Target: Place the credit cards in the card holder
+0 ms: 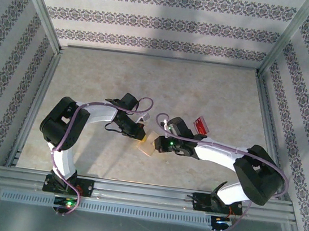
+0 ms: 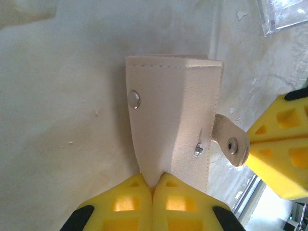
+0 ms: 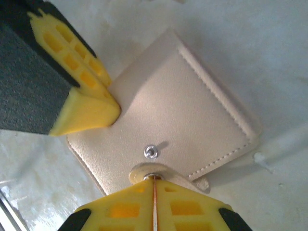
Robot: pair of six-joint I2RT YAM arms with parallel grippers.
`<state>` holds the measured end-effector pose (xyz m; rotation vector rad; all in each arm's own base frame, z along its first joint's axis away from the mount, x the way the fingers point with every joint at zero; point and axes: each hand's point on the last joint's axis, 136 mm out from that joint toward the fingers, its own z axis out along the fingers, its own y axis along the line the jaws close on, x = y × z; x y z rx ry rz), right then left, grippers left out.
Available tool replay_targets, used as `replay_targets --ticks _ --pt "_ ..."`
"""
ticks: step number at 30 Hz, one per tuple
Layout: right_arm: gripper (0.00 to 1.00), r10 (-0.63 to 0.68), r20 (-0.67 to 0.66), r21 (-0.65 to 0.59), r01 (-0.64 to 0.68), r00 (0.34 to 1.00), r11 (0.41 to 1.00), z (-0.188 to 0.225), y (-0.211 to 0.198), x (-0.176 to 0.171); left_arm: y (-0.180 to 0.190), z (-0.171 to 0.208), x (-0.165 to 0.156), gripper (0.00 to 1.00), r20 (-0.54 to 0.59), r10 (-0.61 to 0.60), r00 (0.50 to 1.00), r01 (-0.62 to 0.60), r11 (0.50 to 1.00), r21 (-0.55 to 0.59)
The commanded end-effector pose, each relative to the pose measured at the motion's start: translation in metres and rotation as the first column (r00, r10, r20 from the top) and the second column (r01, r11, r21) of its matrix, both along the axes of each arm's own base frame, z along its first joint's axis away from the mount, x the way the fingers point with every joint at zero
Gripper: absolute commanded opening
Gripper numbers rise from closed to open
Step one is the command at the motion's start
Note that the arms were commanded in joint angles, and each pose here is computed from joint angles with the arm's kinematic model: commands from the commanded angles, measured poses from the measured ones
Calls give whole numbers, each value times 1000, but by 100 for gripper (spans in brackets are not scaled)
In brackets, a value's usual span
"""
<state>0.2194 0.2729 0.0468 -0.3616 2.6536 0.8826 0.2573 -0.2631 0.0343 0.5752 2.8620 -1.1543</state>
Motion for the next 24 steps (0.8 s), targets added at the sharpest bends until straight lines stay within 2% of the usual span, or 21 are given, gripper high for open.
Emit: replay_targets --ticks 1,16,24 --pt "11 -20 -3 0 20 1000 1000 0 -2 5 3 -13 -10 0 -27 -23 999 25 998 65" --pt "21 1 7 -26 0 1000 1000 -5 13 13 4 -13 -12 0 -26 -24 999 26 997 69" --pt "19 17 -2 -37 -17 1000 999 -10 20 13 4 -12 -11 0 -23 -25 999 27 997 67"
